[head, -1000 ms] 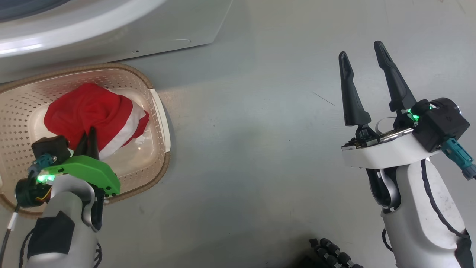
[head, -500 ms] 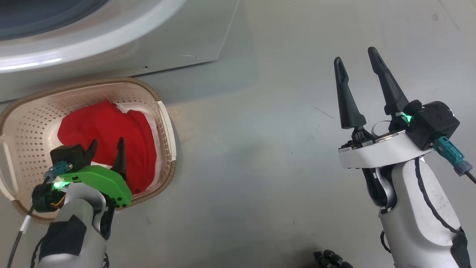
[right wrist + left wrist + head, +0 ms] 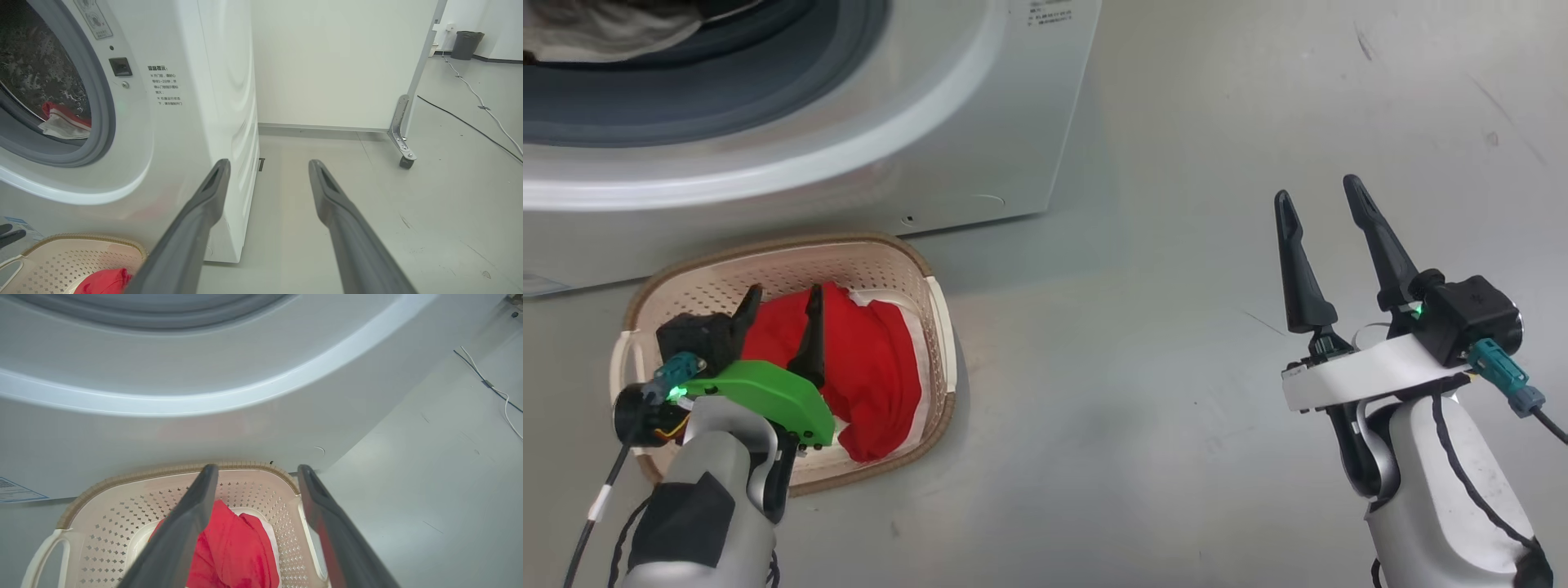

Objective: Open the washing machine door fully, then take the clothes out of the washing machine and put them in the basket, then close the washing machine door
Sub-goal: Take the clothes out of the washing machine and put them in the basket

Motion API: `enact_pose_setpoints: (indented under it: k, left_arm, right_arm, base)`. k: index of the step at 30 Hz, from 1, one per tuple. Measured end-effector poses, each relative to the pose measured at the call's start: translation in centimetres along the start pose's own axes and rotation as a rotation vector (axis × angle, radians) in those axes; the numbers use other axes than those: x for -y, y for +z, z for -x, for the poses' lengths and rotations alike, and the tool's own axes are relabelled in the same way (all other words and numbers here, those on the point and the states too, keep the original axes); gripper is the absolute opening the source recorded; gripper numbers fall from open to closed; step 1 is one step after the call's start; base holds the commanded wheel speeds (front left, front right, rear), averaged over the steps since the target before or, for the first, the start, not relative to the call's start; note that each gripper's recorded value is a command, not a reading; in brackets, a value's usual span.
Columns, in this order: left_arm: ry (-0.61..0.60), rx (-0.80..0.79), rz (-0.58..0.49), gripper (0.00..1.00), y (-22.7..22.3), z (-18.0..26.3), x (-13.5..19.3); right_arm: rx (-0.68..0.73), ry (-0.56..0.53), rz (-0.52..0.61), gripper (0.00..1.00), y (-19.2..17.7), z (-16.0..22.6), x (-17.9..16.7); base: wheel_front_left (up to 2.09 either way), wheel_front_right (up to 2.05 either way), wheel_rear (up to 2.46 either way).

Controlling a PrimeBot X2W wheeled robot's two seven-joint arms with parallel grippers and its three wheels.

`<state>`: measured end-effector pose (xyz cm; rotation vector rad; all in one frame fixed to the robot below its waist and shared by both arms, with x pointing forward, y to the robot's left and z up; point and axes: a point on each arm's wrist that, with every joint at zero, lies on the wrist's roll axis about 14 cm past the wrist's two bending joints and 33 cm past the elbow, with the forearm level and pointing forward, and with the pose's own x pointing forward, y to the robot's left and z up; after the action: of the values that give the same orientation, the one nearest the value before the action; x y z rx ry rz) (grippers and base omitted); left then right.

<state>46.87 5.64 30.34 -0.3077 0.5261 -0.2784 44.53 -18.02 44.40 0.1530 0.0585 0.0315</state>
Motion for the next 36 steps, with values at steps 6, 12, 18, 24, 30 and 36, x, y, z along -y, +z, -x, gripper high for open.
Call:
enact_pose_setpoints:
  k: [6, 12, 18, 24, 30, 36]
  left_arm:
    - [-0.031, 0.167, -0.038, 1.00, 5.8, 1.8, 1.4]
    - [-0.015, 0.330, -0.092, 1.00, 11.1, 4.7, 1.8]
    - [-0.002, 0.428, -0.145, 1.00, 13.7, 8.0, 2.2]
    - [0.008, 0.474, -0.177, 1.00, 14.1, 11.0, 2.6]
    - [0.031, 0.488, -0.179, 1.00, 13.3, 13.6, 2.5]
    - [0.058, 0.479, -0.172, 1.00, 11.7, 15.7, 2.3]
  right_arm:
    - [0.000, 0.014, -0.011, 1.00, 0.4, 1.3, -0.8]
    - [0.017, 0.036, -0.021, 1.00, 1.2, 2.5, -1.9]
    - [0.040, 0.066, -0.029, 1.00, 2.1, 3.4, -3.1]
    - [0.069, 0.085, -0.032, 1.00, 3.2, 4.3, -3.8]
    - [0.076, 0.098, -0.033, 1.00, 3.6, 5.6, -4.4]
    - [0.084, 0.100, -0.034, 1.00, 3.8, 7.0, -4.5]
  base:
    - [0.00, 0.00, 0.00]
    - [0.00, 0.00, 0.00]
    - [0.00, 0.00, 0.00]
    - [0.00, 0.00, 0.00]
    - [0.00, 0.00, 0.00]
    - [0.00, 0.00, 0.00]
